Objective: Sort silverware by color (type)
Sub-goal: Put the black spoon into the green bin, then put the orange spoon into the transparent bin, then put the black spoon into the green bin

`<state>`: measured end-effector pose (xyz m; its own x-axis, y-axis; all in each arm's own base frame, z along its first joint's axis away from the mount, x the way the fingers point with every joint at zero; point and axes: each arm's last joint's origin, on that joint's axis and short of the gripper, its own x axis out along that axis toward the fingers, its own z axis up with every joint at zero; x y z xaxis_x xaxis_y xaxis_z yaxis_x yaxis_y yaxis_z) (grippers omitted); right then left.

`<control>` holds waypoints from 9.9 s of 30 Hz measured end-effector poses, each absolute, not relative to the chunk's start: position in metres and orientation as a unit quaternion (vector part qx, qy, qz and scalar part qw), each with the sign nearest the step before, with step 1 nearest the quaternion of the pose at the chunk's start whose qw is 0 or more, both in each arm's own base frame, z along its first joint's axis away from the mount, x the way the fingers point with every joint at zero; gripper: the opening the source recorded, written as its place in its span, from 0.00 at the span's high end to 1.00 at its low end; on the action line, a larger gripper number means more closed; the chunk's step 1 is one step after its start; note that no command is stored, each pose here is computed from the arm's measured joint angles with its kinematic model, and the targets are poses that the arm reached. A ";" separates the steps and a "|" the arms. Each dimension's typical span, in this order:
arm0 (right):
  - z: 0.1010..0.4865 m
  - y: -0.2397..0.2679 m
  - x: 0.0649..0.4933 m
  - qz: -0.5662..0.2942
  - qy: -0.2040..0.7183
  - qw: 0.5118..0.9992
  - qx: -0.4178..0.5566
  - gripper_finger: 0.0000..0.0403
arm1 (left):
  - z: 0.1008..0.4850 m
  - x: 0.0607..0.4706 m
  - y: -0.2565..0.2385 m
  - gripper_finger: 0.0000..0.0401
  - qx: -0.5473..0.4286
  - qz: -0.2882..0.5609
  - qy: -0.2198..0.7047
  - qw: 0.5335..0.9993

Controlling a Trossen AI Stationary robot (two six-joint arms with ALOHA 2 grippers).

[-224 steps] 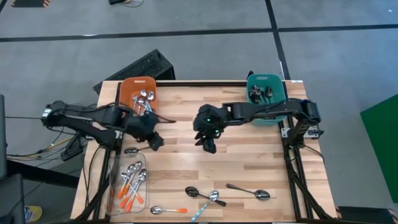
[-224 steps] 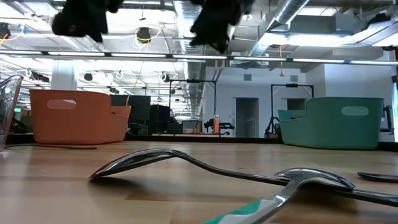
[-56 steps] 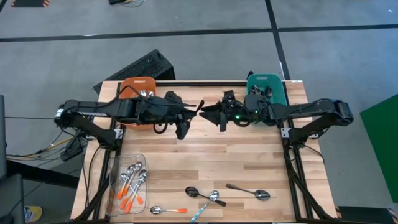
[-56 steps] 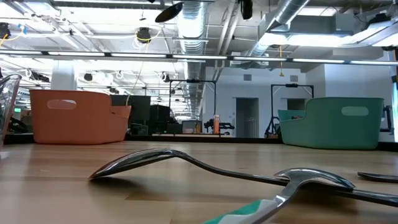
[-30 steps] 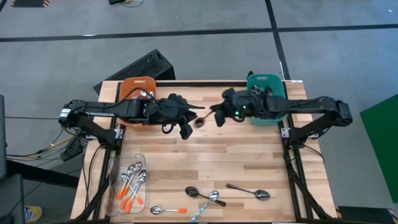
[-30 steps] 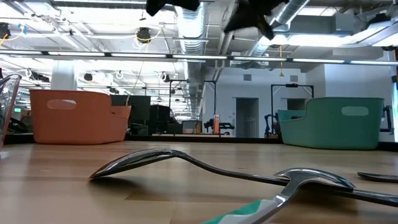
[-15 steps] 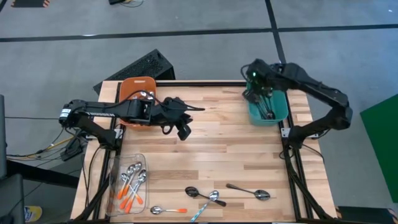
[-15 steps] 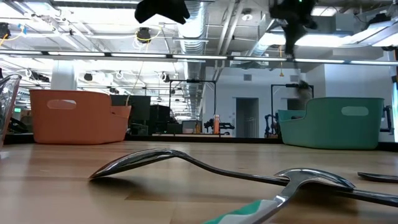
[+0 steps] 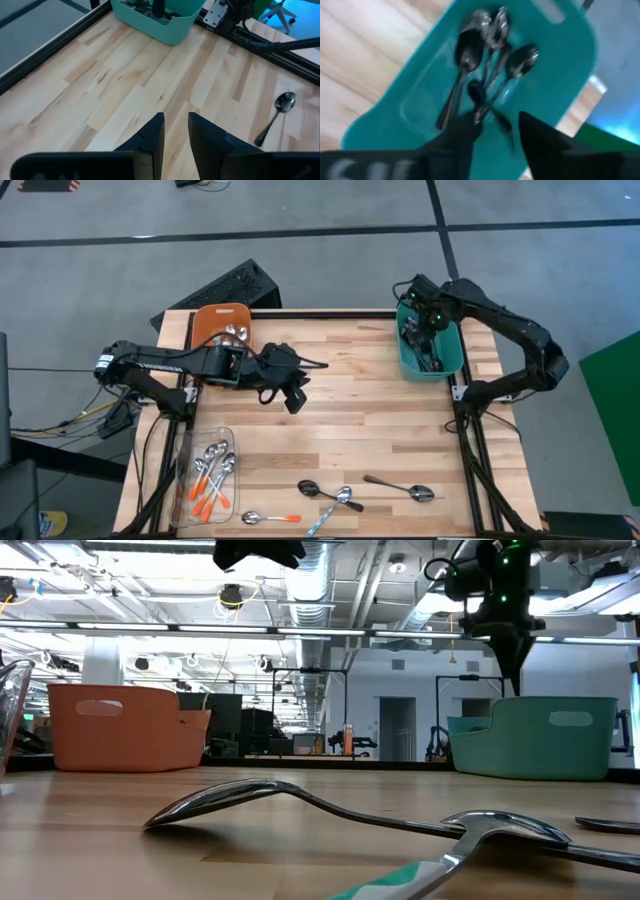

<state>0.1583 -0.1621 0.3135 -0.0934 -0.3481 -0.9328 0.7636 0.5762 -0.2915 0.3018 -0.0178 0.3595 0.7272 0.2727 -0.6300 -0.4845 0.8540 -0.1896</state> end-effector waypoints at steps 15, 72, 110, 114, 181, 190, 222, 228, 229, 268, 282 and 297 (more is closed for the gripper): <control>0.353 -0.091 0.178 -0.412 0.402 0.794 0.194 0.34 | 0.336 0.297 -0.052 0.82 -0.165 0.218 0.314 0.909; 0.139 0.230 0.409 -0.003 0.534 0.826 0.180 0.56 | 0.239 0.237 -0.157 0.82 -0.054 -0.023 0.468 0.882; 0.354 -0.048 0.276 -0.374 0.539 0.752 0.063 0.96 | 0.239 0.260 -0.111 0.82 -0.146 0.099 0.458 0.872; 0.343 -0.081 0.243 -0.428 0.545 0.718 0.063 0.96 | 0.237 0.257 -0.110 0.82 -0.167 0.120 0.470 0.859; 0.290 0.002 0.230 -0.329 0.365 0.816 0.303 0.44 | 0.135 0.236 -0.247 0.89 0.000 -0.145 0.504 0.851; 0.290 0.002 0.230 -0.340 0.362 0.812 0.305 0.44 | 0.131 0.248 -0.219 0.99 -0.013 -0.057 0.537 0.842; 0.288 0.067 0.220 -0.151 0.457 0.832 0.277 0.44 | 0.225 0.123 -0.219 0.99 -0.322 0.322 0.545 0.704; 0.287 0.105 0.207 -0.107 0.474 0.827 0.282 0.44 | 0.203 0.125 -0.216 0.84 -0.318 0.371 0.550 0.677; 0.286 0.110 0.206 -0.106 0.478 0.824 0.286 0.44 | 0.201 0.126 -0.215 0.80 -0.319 0.378 0.550 0.673; 0.142 0.223 0.228 -0.063 0.690 0.709 0.131 0.60 | 0.304 0.193 -0.128 0.49 -0.257 0.178 0.291 0.904; 0.146 0.196 0.248 -0.065 0.693 0.703 0.149 0.96 | 0.328 0.211 -0.123 0.49 -0.223 0.150 0.216 0.939; 0.254 0.087 0.250 -0.185 0.513 0.802 0.246 0.98 | 0.333 0.213 -0.121 0.49 -0.230 0.146 0.200 0.941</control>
